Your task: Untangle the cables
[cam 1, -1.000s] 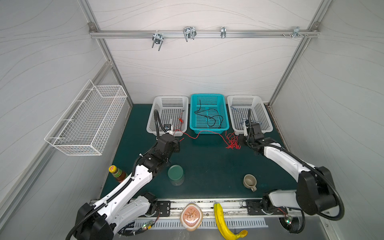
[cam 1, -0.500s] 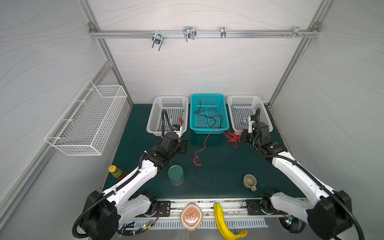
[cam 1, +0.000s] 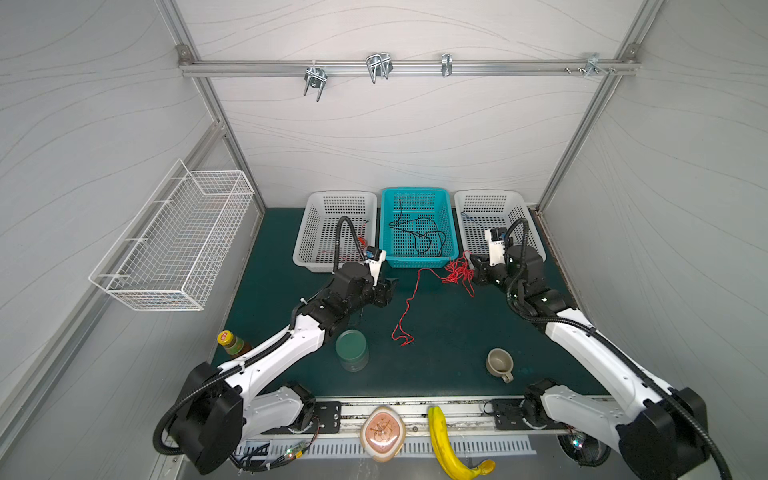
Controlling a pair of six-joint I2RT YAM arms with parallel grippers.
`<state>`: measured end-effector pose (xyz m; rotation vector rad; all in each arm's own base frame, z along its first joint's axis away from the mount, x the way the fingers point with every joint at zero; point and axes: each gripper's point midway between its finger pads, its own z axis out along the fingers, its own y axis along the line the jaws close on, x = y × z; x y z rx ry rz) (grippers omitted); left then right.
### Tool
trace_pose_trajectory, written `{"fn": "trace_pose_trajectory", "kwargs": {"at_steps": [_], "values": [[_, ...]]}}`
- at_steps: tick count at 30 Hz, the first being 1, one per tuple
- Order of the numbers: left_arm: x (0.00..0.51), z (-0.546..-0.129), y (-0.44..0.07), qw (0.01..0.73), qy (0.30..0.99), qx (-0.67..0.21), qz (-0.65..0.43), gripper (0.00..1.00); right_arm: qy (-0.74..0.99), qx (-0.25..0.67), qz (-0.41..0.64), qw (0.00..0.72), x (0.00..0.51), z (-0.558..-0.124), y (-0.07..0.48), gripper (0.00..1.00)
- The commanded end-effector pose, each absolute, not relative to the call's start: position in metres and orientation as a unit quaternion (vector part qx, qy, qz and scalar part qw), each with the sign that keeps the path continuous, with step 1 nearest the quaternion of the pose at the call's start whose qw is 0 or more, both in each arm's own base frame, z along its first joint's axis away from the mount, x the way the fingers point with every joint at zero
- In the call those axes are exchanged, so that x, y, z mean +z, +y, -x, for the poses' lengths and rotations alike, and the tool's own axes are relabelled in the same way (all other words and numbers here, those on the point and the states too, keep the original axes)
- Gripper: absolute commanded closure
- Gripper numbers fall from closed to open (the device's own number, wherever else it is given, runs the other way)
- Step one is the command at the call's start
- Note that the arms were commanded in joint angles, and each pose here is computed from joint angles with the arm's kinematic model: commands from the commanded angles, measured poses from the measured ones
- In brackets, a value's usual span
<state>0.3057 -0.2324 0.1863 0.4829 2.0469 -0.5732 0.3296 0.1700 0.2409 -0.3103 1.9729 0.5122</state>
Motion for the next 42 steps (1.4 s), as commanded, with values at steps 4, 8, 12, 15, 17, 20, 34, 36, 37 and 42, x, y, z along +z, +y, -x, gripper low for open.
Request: {"fn": "trace_pose_trajectory", "kwargs": {"at_steps": [4,8,12,15,17,20,34,36,37,42], "values": [[0.221,-0.321,-0.266,0.527,0.778,-0.221,-0.259,0.4,0.771,0.28,0.187,0.54,0.284,-0.326,0.202,1.0],[0.227,-0.32,-0.278,0.561,0.746,-0.211,-0.291,0.4,0.766,0.298,0.203,0.532,0.289,-0.324,0.211,1.0],[0.233,-0.325,-0.281,0.589,0.725,-0.183,-0.307,0.4,0.761,0.315,0.213,0.526,0.293,-0.322,0.218,1.0],[0.241,-0.327,-0.285,0.613,0.701,-0.165,-0.326,0.4,0.759,0.327,0.217,0.52,0.297,-0.321,0.222,1.0],[0.242,-0.328,-0.288,0.618,0.692,-0.152,-0.341,0.41,0.757,0.337,0.223,0.514,0.301,-0.319,0.225,1.0],[0.24,-0.331,-0.292,0.62,0.683,-0.132,-0.363,0.42,0.754,0.35,0.229,0.506,0.306,-0.316,0.229,1.0],[0.246,-0.336,-0.3,0.676,0.612,-0.067,-0.406,0.62,0.744,0.381,0.241,0.493,0.315,-0.31,0.239,1.0],[0.245,-0.337,-0.302,0.675,0.611,-0.068,-0.409,0.72,0.745,0.38,0.241,0.492,0.313,-0.311,0.239,1.0],[0.245,-0.336,-0.302,0.674,0.611,-0.068,-0.41,0.78,0.746,0.378,0.239,0.493,0.313,-0.311,0.238,1.0],[0.241,-0.336,-0.3,0.668,0.617,-0.061,-0.412,1.0,0.765,0.349,0.216,0.497,0.304,-0.321,0.229,1.0]]}}
